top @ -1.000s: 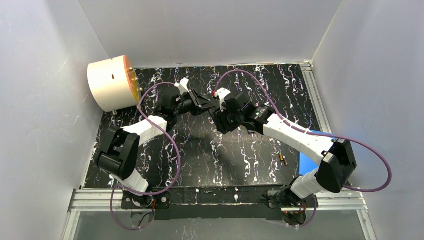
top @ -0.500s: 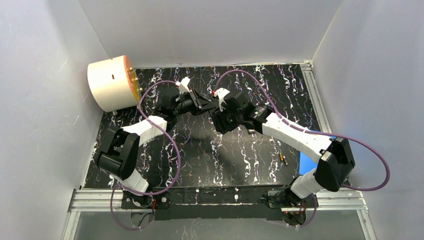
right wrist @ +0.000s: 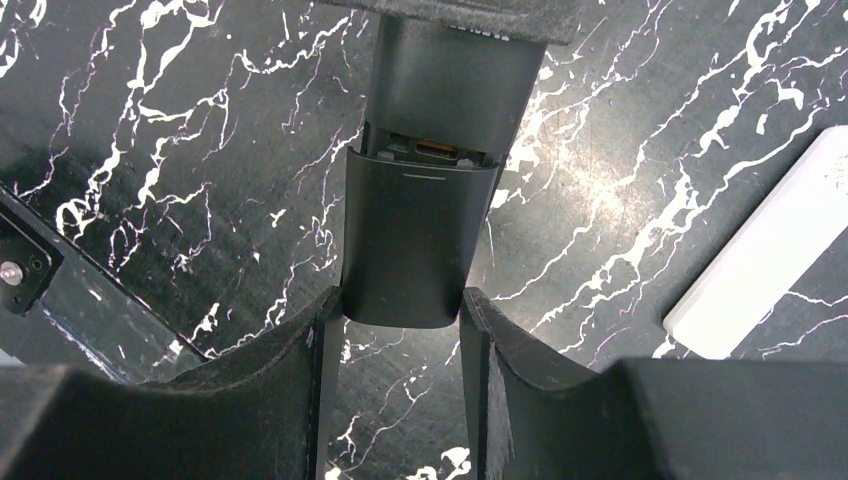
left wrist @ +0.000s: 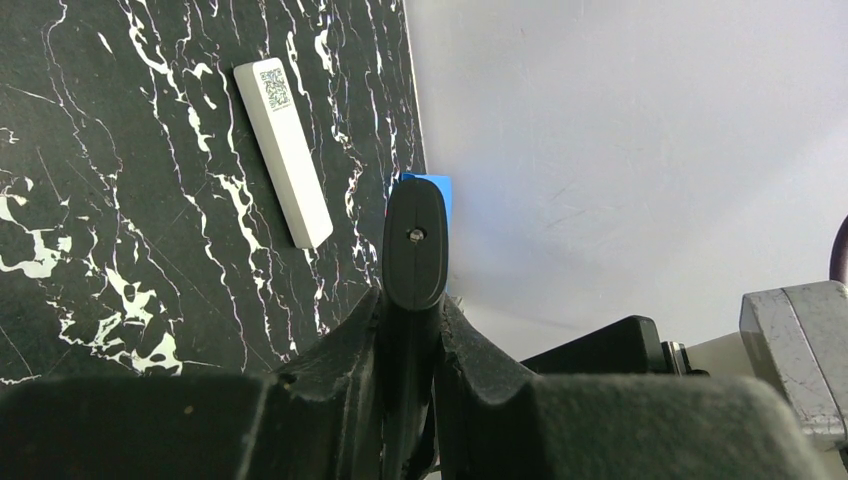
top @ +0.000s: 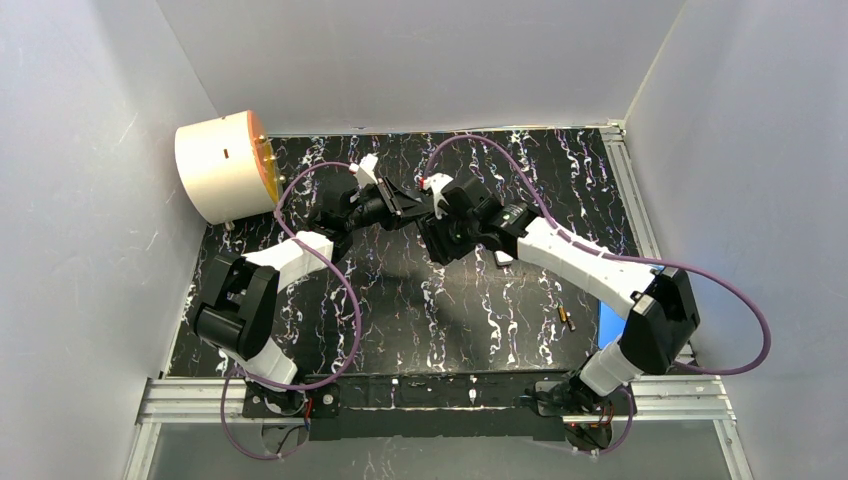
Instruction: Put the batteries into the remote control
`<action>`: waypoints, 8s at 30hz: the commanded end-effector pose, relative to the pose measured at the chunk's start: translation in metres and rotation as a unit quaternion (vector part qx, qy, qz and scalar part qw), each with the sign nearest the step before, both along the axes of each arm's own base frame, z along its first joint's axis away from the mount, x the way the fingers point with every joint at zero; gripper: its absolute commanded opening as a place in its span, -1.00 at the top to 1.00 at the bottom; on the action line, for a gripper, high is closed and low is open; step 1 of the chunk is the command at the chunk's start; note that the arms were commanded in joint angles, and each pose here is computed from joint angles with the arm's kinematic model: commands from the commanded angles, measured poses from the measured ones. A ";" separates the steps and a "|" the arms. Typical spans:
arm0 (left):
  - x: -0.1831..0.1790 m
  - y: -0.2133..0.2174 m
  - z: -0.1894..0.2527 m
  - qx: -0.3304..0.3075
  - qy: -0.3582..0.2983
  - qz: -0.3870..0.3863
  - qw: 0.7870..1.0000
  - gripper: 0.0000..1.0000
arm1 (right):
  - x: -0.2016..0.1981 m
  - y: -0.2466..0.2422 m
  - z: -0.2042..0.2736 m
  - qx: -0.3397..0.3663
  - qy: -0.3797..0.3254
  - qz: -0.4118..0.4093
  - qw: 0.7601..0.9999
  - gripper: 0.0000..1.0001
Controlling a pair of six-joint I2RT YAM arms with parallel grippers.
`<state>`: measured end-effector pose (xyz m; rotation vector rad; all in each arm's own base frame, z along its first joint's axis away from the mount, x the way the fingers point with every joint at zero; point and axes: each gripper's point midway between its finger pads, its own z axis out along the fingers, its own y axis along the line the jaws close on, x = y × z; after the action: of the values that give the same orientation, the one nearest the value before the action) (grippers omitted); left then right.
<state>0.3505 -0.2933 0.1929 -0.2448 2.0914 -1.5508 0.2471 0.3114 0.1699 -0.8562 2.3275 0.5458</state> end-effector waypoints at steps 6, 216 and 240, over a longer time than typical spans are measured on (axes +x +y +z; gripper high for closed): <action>-0.012 -0.007 0.039 -0.040 -0.028 -0.020 0.999 1.00 | 0.002 0.013 0.015 0.002 0.021 0.012 1.000 0.05; -0.080 0.181 -0.001 0.372 0.065 0.141 0.915 -0.97 | 0.074 -0.026 -0.059 0.042 0.120 -0.219 0.967 0.97; -0.167 0.196 0.024 0.363 0.121 0.133 0.914 -0.97 | 0.084 -0.032 -0.137 -0.315 0.005 -0.224 0.922 -0.30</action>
<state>0.2025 -0.0952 0.2007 -0.4453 2.5301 -0.4909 0.3467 0.2693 0.0327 -0.5611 2.5566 -0.4989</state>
